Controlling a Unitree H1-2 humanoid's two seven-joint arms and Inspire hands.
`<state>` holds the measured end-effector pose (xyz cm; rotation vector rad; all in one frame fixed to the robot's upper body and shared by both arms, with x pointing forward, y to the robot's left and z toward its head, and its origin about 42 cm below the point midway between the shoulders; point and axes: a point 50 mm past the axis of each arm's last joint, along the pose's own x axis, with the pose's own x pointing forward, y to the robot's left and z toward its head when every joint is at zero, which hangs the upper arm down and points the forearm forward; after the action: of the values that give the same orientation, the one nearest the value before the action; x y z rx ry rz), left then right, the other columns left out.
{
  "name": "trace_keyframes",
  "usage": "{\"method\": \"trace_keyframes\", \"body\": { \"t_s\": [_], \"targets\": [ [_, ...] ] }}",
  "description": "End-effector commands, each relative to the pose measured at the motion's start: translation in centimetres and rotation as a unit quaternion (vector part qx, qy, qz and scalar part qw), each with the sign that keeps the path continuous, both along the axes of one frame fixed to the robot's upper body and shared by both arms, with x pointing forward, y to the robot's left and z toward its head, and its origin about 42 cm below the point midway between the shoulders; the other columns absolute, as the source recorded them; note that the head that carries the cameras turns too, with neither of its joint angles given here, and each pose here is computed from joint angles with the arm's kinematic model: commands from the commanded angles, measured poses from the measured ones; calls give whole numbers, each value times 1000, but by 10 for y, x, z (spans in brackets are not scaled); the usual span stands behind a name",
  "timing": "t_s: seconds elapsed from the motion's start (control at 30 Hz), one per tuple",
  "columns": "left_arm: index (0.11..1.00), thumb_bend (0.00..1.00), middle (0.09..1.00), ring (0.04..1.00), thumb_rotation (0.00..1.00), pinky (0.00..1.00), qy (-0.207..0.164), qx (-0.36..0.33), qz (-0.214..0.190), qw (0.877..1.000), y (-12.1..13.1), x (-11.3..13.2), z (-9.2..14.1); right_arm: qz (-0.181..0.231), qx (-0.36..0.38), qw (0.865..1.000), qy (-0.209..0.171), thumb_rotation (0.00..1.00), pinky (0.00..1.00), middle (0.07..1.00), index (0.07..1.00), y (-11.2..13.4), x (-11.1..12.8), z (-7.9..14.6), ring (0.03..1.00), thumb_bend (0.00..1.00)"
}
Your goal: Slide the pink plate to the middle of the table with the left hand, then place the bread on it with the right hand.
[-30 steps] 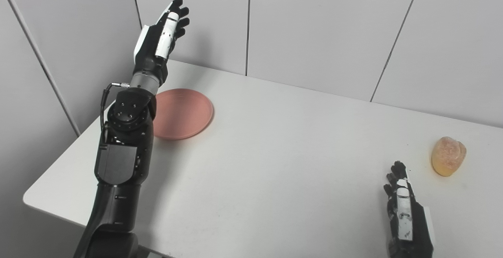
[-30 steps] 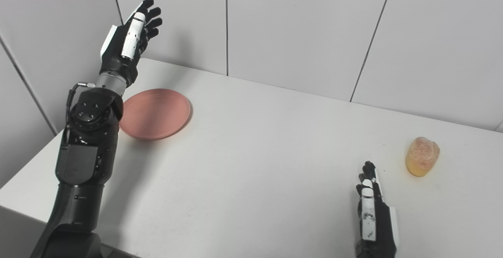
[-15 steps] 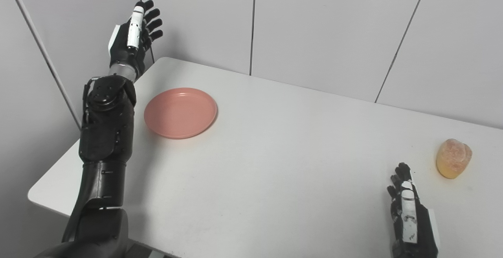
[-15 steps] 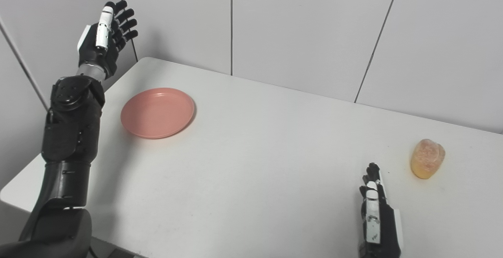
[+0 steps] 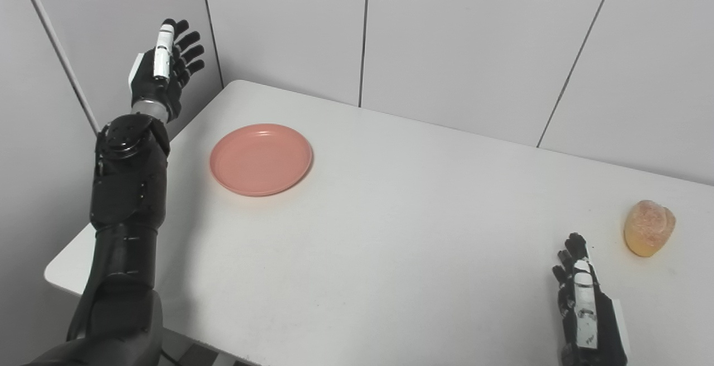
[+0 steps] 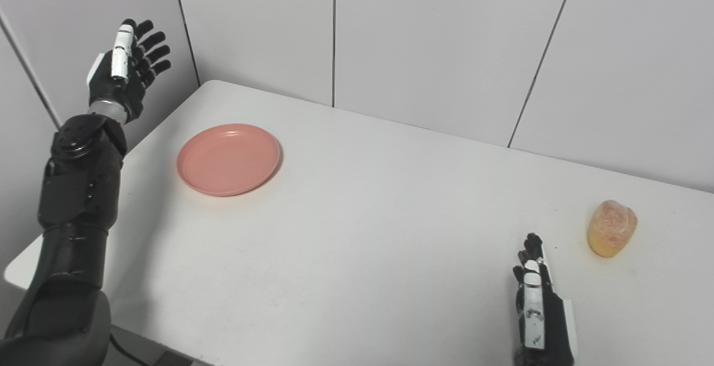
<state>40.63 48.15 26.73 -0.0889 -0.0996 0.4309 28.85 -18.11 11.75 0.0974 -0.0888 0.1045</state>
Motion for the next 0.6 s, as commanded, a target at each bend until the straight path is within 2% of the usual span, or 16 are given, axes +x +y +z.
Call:
{"method": "trace_keyframes", "body": {
  "t_s": [0.0, 0.2, 0.43, 0.57],
  "targets": [
    [885, 376, 891, 895, 1000, 896, -48, 24, 6, 999, 11, 1, 28, 2, 3, 999, -38, 1000, 1000, 989, 961, 0, 4, 12, 999, 85],
    [869, 375, 870, 877, 1000, 898, -39, -1, 14, 999, 16, 1, 13, 1, 1, 999, -38, 1000, 1000, 991, 963, 0, 4, 14, 1000, 86],
    [885, 357, 899, 901, 1000, 873, -25, -5, 11, 1000, 17, 4, -4, 1, -3, 999, -41, 1000, 1000, 987, 961, 0, 4, 14, 998, 82],
    [892, 364, 902, 902, 1000, 890, -17, -16, 11, 1000, 13, 4, -14, 3, 0, 999, -43, 1000, 1000, 992, 966, -1, 4, 15, 1000, 86]
  ]
}}
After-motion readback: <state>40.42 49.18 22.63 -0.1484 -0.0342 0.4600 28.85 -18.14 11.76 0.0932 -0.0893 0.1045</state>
